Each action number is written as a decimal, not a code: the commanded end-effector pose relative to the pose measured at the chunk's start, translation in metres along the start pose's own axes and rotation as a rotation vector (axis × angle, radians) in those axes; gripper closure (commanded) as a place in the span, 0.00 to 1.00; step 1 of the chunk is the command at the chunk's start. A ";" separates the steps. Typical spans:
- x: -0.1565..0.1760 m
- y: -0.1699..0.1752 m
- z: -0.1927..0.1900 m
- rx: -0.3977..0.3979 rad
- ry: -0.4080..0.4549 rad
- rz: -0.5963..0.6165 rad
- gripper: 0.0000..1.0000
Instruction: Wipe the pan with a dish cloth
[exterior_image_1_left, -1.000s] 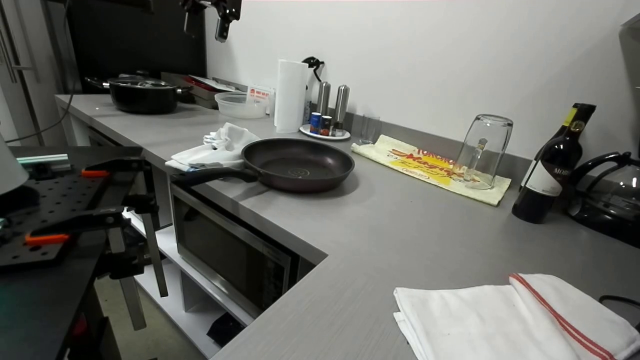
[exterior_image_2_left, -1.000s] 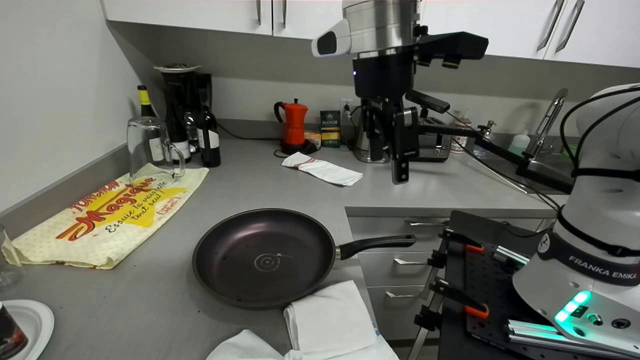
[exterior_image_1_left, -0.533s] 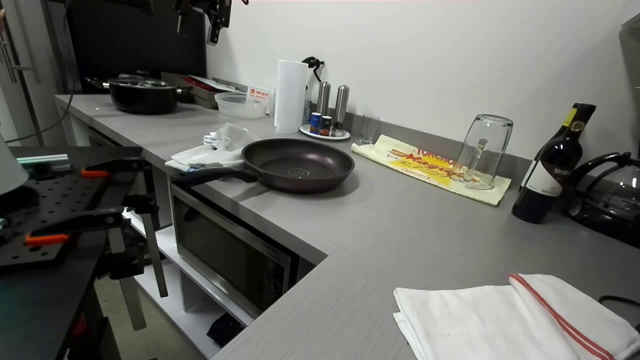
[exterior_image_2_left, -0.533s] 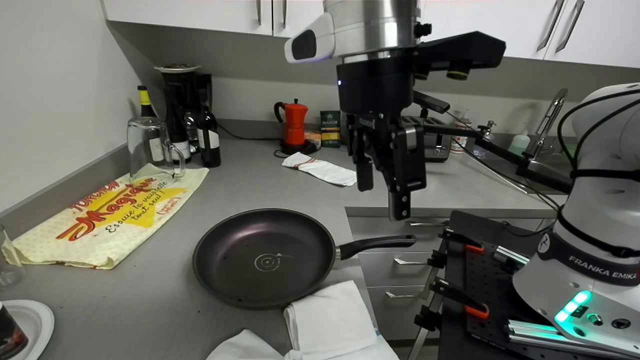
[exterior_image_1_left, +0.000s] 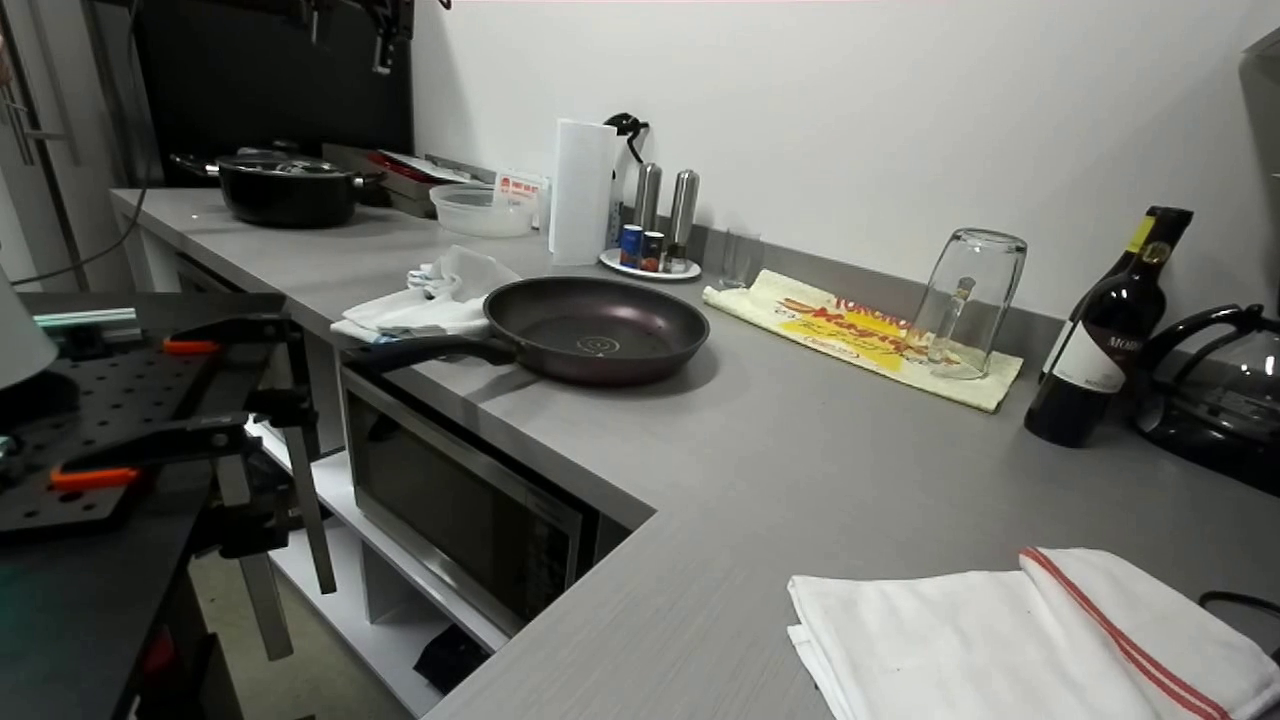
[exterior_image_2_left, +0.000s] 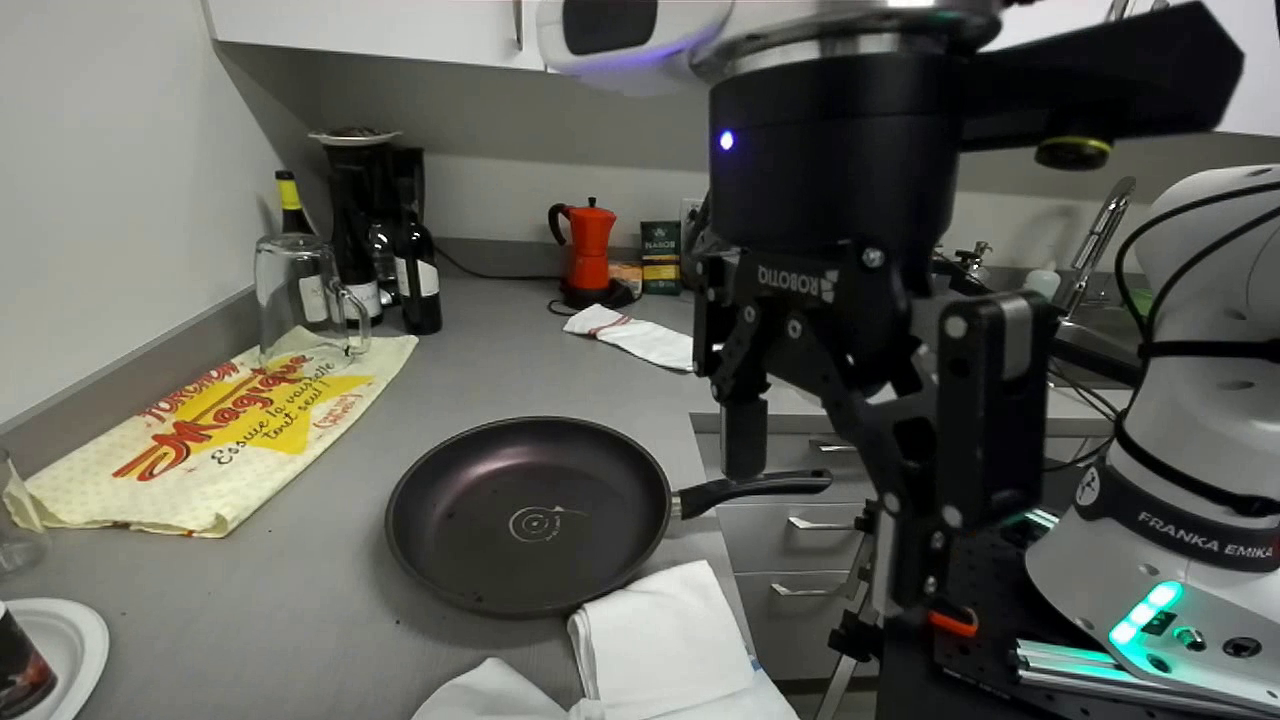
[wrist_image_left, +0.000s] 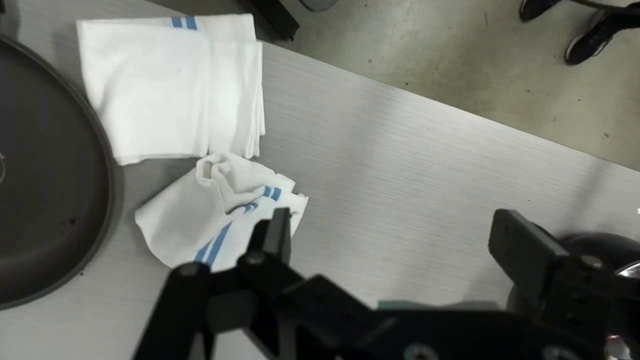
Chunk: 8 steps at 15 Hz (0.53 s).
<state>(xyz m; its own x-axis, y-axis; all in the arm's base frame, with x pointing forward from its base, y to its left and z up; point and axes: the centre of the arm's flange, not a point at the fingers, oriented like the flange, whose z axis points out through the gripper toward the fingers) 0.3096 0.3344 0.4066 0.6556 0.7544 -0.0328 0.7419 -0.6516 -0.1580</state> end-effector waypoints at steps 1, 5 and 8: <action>0.002 -0.014 0.027 -0.006 0.072 -0.051 0.00; 0.012 -0.013 0.061 -0.040 0.142 -0.076 0.00; 0.021 0.000 0.085 -0.052 0.155 -0.078 0.00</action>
<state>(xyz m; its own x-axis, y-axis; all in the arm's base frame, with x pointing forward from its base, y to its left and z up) 0.3001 0.3534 0.3499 0.6218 0.7751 0.1119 0.7830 -0.6124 -0.1093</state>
